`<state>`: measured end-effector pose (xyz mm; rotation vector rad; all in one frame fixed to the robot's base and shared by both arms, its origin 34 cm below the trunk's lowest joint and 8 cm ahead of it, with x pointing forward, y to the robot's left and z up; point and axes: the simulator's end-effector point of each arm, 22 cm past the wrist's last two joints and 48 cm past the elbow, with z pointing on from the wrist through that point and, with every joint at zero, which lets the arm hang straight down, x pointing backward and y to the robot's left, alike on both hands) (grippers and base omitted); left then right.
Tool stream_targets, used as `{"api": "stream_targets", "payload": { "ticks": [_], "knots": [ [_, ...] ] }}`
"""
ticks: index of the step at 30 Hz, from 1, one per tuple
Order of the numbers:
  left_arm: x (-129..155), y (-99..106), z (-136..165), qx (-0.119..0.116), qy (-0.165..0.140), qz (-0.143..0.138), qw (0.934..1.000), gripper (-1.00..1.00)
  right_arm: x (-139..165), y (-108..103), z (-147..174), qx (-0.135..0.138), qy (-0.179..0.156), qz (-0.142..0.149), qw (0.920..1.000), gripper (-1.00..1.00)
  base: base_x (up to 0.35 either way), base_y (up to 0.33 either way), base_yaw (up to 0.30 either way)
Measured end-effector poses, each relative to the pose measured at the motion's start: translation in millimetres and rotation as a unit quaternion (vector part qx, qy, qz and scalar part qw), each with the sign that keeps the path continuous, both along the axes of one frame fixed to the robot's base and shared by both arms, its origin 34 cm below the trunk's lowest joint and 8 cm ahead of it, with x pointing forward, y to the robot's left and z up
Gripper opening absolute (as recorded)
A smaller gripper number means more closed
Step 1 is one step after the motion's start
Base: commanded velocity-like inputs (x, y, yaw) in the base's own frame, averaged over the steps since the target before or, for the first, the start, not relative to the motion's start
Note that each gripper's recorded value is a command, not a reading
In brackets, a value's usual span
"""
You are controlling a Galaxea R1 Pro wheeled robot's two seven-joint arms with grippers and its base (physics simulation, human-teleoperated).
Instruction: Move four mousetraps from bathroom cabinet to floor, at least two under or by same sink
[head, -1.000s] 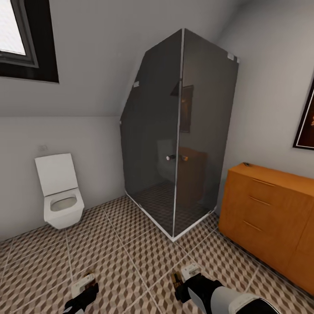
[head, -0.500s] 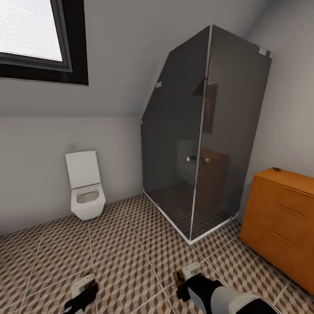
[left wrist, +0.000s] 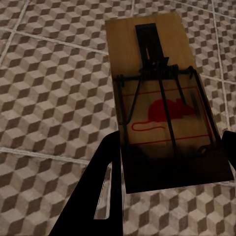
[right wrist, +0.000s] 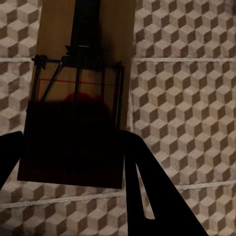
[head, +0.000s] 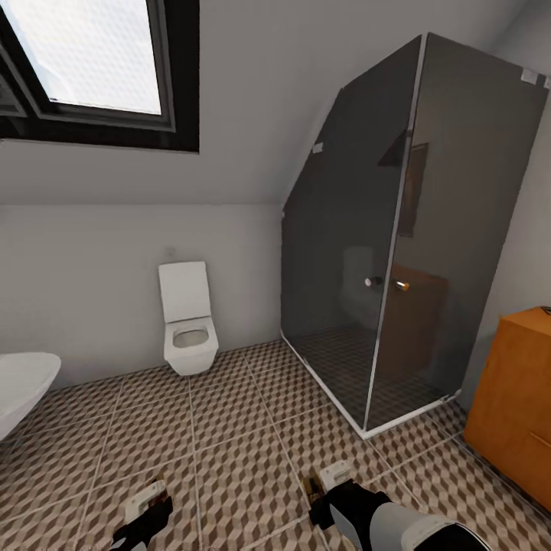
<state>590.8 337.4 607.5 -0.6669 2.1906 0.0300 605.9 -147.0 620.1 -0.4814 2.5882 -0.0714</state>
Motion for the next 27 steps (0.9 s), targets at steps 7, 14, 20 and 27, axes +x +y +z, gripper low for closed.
{"api": "stream_targets", "payload": {
  "ticks": [7,14,20,27],
  "knots": [
    [0.1,-0.1,0.1,0.000,0.000,0.000,1.0000,-1.00,-1.2,-0.2,-0.6,0.000,0.003,0.000,1.0000,-1.00,0.000,0.000,0.064],
    [0.1,0.0,0.1,0.000,0.000,0.000,1.0000,-1.00,-1.6,-0.3,-0.9,-0.001,0.004,0.000,1.0000,-1.00,0.000,0.000,0.217],
    [0.2,0.0,0.2,0.000,0.000,0.000,1.0000,-1.00,-1.7,-0.4,-1.0,-0.001,0.004,0.000,1.0000,-1.00,0.000,0.000,0.289],
    [0.1,0.1,0.2,0.000,0.000,0.000,1.0000,-1.00,-1.8,-0.4,-1.0,-0.001,0.005,0.000,1.0000,-1.00,0.000,0.000,0.299]
  ]
}}
